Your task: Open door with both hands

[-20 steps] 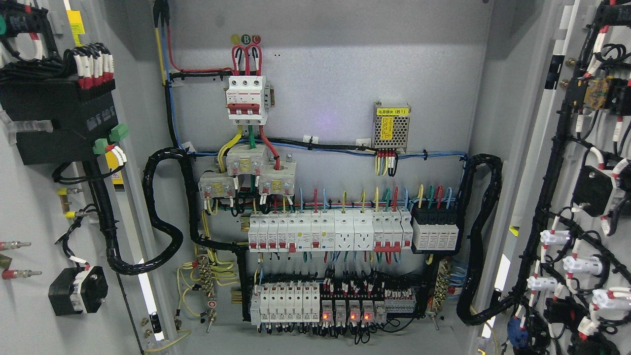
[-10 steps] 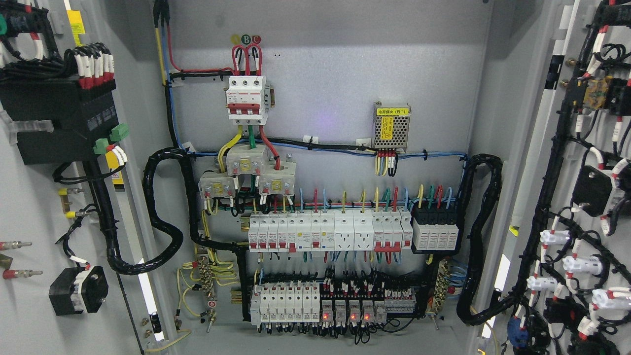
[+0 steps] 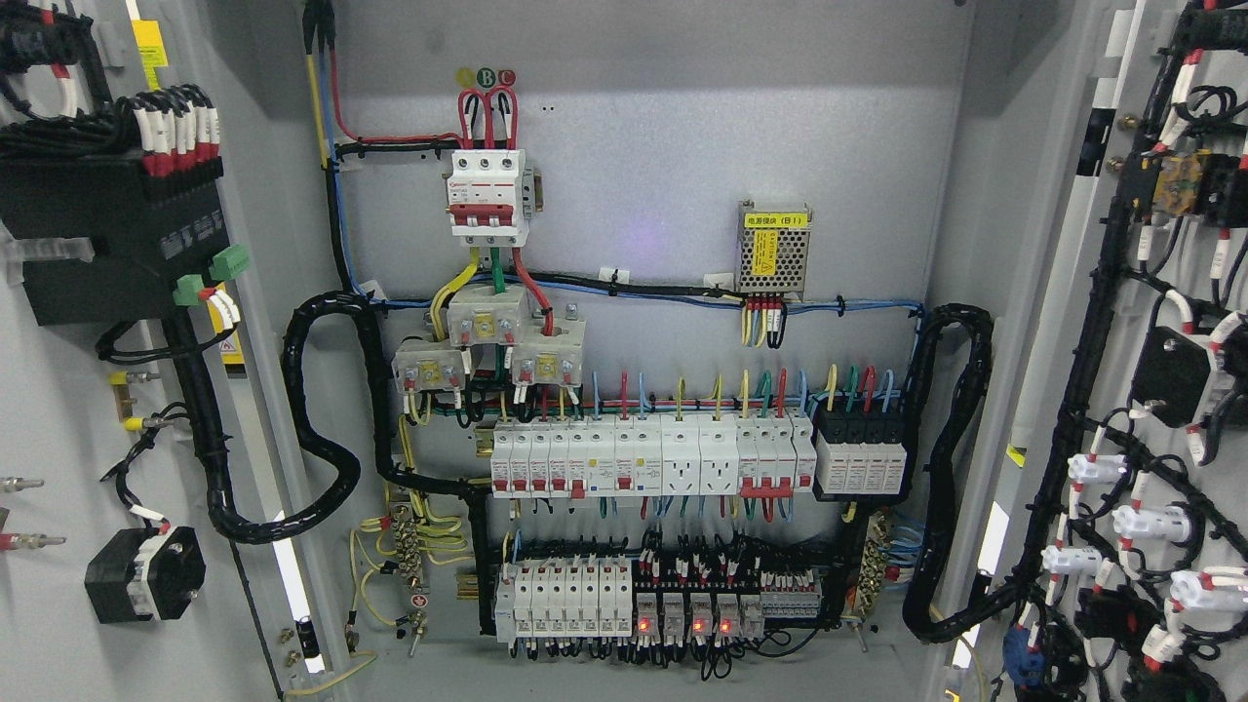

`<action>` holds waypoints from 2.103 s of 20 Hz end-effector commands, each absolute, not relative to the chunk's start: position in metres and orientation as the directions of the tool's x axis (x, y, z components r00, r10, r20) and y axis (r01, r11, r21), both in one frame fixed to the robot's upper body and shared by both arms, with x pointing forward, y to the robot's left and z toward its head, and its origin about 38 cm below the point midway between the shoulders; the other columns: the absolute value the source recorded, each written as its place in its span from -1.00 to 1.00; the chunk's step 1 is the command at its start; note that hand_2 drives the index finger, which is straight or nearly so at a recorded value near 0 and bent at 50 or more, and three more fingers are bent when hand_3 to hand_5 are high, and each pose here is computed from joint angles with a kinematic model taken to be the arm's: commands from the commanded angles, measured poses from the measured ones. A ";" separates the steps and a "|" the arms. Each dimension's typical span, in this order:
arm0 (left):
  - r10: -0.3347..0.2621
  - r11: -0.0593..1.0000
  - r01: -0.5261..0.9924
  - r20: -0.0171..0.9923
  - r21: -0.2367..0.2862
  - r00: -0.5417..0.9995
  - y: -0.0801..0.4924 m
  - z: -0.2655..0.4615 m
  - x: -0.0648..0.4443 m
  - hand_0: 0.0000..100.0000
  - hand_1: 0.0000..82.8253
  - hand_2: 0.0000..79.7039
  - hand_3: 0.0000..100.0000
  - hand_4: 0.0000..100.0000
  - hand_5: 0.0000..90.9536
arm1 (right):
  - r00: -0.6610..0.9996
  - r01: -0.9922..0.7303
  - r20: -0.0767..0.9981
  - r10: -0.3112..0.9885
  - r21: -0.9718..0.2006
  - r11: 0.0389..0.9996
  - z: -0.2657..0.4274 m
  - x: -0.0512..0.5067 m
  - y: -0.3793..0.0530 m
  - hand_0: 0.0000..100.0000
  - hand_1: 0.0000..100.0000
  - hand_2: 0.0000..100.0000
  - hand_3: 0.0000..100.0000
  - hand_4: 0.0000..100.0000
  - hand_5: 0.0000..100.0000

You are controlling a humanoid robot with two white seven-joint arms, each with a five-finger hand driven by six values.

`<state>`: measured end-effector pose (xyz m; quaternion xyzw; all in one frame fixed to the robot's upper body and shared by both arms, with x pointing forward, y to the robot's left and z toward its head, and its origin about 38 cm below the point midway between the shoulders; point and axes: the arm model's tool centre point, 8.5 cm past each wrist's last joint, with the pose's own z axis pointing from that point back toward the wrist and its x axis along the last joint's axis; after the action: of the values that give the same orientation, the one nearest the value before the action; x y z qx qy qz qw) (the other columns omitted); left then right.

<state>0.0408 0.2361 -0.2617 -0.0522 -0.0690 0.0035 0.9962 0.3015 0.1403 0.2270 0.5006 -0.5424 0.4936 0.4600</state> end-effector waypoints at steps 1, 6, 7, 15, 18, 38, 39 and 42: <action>0.015 0.994 -0.004 0.108 -0.106 0.994 0.232 -0.262 0.031 -0.76 0.34 -1.00 -1.00 -1.00 -1.00 | -0.069 -0.998 0.997 -0.030 -0.069 -0.011 0.210 0.299 0.148 -1.00 0.00 -0.92 -1.00 -1.00 -1.00; 0.017 0.994 -0.005 0.111 -0.111 0.994 0.229 -0.262 0.033 -0.76 0.34 -1.00 -1.00 -1.00 -1.00 | -0.036 -0.999 0.998 -0.052 -0.034 0.035 0.215 0.313 0.140 -1.00 0.00 -0.92 -1.00 -1.00 -1.00; 0.016 0.994 -0.003 0.111 -0.111 0.994 0.229 -0.262 0.033 -0.76 0.34 -1.00 -1.00 -1.00 -1.00 | -0.023 -0.998 0.998 -0.065 -0.019 0.053 0.217 0.319 0.136 -1.00 0.00 -0.92 -1.00 -1.00 -1.00; 0.015 0.994 -0.002 0.116 -0.111 0.993 0.229 -0.262 0.036 -0.76 0.34 -1.00 -1.00 -1.00 -1.00 | 0.089 -0.913 0.983 -0.160 0.145 0.382 0.180 0.395 0.036 -1.00 0.00 -0.92 -1.00 -1.00 -1.00; 0.014 0.994 0.003 0.148 -0.112 0.989 0.230 -0.260 0.054 -0.76 0.34 -1.00 -1.00 -1.00 -1.00 | 0.057 -0.872 0.979 -0.195 0.144 0.468 0.161 0.398 -0.010 -1.00 0.00 -0.92 -1.00 -1.00 -1.00; 0.125 0.930 0.277 0.916 -0.243 0.382 0.222 -0.081 0.212 -0.76 0.34 -1.00 -1.00 -1.00 -1.00 | -0.274 -0.599 0.945 -0.176 -0.024 0.800 0.145 0.265 -0.206 -1.00 0.00 -0.92 -1.00 -1.00 -1.00; 0.135 0.925 0.292 0.930 -0.241 0.341 0.219 -0.065 0.212 -0.76 0.34 -1.00 -1.00 -1.00 -1.00 | -0.292 -0.582 0.943 -0.157 -0.045 0.812 0.145 0.262 -0.216 -1.00 0.00 -0.92 -1.00 -1.00 -1.00; 0.150 0.916 0.324 0.951 -0.237 0.271 0.212 -0.034 0.205 -0.76 0.34 -1.00 -1.00 -1.00 -1.00 | -0.415 -0.528 0.900 -0.135 -0.117 0.841 0.162 0.252 -0.236 -1.00 0.00 -0.92 -1.00 -1.00 -1.00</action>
<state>0.1388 0.2144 -0.1761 -0.1751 -0.3997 -0.0278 0.8993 0.2722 -0.1548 0.1135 0.3143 -0.7527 0.1759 0.5511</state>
